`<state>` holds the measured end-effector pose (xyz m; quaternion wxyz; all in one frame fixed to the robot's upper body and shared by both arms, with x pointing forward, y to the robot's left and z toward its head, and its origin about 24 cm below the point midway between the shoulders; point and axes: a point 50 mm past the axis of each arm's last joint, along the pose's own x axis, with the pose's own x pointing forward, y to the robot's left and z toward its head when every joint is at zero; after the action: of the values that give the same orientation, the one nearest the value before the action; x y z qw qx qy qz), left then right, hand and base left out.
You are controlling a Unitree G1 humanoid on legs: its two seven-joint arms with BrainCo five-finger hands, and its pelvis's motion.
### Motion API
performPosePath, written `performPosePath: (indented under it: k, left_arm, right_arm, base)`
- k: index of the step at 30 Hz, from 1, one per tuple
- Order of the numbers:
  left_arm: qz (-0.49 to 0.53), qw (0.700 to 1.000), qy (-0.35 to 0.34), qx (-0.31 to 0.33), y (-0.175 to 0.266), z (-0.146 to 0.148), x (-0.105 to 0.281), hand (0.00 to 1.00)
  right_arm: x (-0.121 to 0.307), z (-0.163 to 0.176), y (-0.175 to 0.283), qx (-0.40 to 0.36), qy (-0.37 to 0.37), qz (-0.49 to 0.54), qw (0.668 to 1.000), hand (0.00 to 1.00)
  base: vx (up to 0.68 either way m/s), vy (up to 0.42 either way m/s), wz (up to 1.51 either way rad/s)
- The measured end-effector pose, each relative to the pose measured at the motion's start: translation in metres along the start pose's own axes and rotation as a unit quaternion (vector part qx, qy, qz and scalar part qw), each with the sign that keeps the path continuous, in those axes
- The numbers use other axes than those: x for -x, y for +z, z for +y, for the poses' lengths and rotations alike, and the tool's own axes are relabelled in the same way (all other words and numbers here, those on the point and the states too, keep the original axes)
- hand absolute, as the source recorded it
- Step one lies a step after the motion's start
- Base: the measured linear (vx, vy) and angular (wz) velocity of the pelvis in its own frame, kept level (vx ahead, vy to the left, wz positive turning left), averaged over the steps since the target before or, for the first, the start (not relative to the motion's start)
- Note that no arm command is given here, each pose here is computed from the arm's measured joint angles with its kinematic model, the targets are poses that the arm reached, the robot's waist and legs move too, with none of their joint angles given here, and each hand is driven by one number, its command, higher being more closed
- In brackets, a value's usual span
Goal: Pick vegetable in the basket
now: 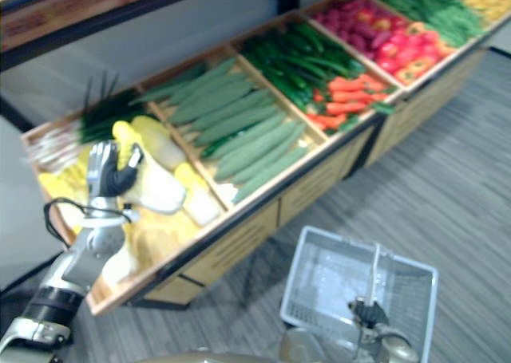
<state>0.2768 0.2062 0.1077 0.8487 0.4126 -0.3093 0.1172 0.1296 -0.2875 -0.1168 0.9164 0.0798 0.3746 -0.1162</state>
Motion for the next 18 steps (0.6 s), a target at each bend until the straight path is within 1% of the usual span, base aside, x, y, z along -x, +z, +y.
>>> performPosePath:
  k: [2, 3, 4, 6, 7, 9, 11, 12, 13, 15, 18]
  left_arm:
    - [-0.006, 0.999, -0.04, 0.035, 0.008, -0.013, 0.004, 1.0]
    - [-0.006, 0.998, -0.049, 0.038, 0.009, -0.015, 0.005, 1.0]
    - [-0.009, 0.996, -0.073, 0.047, 0.012, -0.022, 0.008, 1.0]
    - [-0.004, 0.988, -0.122, 0.093, 0.025, -0.041, 0.016, 1.0]
    - [-0.001, 0.986, -0.131, 0.101, 0.027, -0.045, 0.019, 1.0]
    - [0.024, 0.977, -0.172, 0.125, 0.029, -0.055, 0.037, 1.0]
    - [0.036, 0.969, -0.195, 0.148, 0.037, -0.068, 0.048, 1.0]
    - [0.048, 0.96, -0.213, 0.177, 0.049, -0.082, 0.061, 1.0]
    - [0.051, 0.955, -0.223, 0.189, 0.054, -0.088, 0.067, 1.0]
    - [0.066, 0.935, -0.268, 0.221, 0.074, -0.114, 0.088, 1.0]
    - [0.087, 0.932, -0.274, 0.219, 0.076, -0.123, 0.098, 1.0]
  right_arm:
    - [-0.003, 0.012, 0.009, 0.003, 0.02, -0.025, 0.999, 1.0]
    - [-0.005, 0.017, 0.013, 0.007, 0.028, -0.03, 0.999, 1.0]
    - [-0.008, 0.026, 0.018, 0.012, 0.041, -0.039, 0.998, 1.0]
    - [-0.011, 0.044, 0.023, 0.042, 0.063, -0.046, 0.996, 1.0]
    - [-0.014, 0.051, 0.026, 0.052, 0.072, -0.049, 0.995, 1.0]
    - [-0.02, 0.091, 0.041, 0.078, 0.121, -0.077, 0.987, 1.0]
    - [-0.018, 0.106, 0.034, 0.081, 0.133, -0.072, 0.985, 1.0]
    - [-0.018, 0.106, 0.036, 0.083, 0.127, -0.076, 0.986, 1.0]
    - [-0.018, 0.107, 0.037, 0.084, 0.124, -0.077, 0.986, 1.0]
    - [-0.016, 0.112, 0.034, 0.099, 0.131, -0.072, 0.984, 1.0]
    - [-0.013, 0.121, 0.036, 0.129, 0.154, -0.078, 0.977, 1.0]
  base:
    - [-0.08, 0.046, -1.07]
    - [0.0, 0.023, -1.23]
    - [0.07, -0.008, -1.07]
    - [0.07, -0.036, -1.37]
    - [-0.05, -0.069, -1.84]
    - [-0.17, -0.07, -2.34]
    - [-0.07, -0.128, -1.47]
    - [0.04, -0.145, -1.02]
    - [0.16, -0.201, -1.13]
    - [0.16, -0.225, -1.11]
    - [0.04, -0.221, -1.12]
